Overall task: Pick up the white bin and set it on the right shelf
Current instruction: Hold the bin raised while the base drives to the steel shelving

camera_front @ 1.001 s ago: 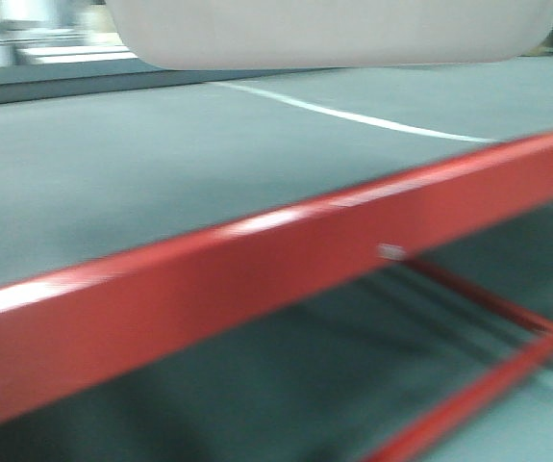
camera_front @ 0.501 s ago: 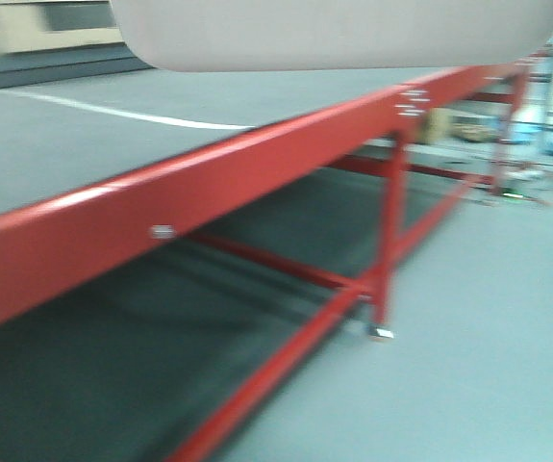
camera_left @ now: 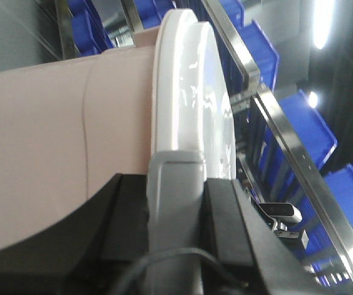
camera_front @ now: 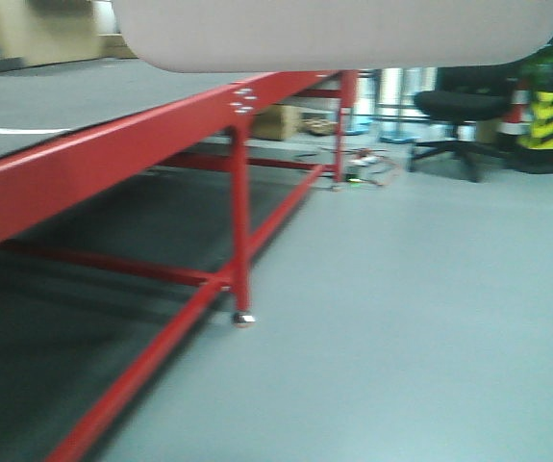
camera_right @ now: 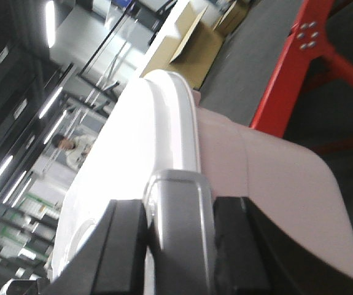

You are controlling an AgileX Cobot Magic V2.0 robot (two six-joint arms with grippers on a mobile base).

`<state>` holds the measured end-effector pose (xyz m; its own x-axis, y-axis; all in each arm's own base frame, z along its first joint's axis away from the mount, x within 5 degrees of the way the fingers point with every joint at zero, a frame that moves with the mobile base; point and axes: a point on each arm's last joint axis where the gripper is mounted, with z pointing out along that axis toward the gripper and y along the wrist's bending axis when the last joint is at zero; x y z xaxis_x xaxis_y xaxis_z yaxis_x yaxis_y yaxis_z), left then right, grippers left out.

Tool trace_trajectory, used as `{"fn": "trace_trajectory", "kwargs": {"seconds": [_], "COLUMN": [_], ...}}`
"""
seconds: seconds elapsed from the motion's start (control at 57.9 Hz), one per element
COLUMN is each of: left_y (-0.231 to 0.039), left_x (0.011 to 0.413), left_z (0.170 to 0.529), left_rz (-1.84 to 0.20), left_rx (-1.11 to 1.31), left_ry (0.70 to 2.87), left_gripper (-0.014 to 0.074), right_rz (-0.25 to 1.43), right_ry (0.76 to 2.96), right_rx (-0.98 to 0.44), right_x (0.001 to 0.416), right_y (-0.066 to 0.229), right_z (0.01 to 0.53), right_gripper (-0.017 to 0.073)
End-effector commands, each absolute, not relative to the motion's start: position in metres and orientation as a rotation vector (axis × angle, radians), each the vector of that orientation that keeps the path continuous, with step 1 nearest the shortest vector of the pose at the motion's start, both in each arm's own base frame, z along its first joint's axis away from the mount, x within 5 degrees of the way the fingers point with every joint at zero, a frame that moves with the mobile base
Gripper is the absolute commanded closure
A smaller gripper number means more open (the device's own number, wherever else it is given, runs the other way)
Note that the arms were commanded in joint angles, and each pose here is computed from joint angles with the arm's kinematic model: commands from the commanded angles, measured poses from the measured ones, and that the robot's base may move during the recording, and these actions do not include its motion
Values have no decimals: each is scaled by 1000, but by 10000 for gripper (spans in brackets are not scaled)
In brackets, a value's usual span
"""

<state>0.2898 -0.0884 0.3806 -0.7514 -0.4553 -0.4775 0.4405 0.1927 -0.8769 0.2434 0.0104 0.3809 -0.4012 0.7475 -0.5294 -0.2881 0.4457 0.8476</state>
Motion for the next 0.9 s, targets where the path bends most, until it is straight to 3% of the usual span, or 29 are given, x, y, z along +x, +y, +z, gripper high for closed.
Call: {"fn": "trace_trajectory", "kwargs": {"seconds": [0.0,0.88], "left_y": [-102,-102], "left_x": [253,253], "left_z": [420,420], "left_rz": [-1920,-1920], "left_rx": [291,291], "left_ry": [1571,1571], "left_gripper": [720,720], "right_rz": [1349,1350], "right_ry": [1511,1511], "right_rx": [279,278], "right_x": [229,229], "right_y": [24,24], "right_z": [407,407], "right_gripper": [500,500]}}
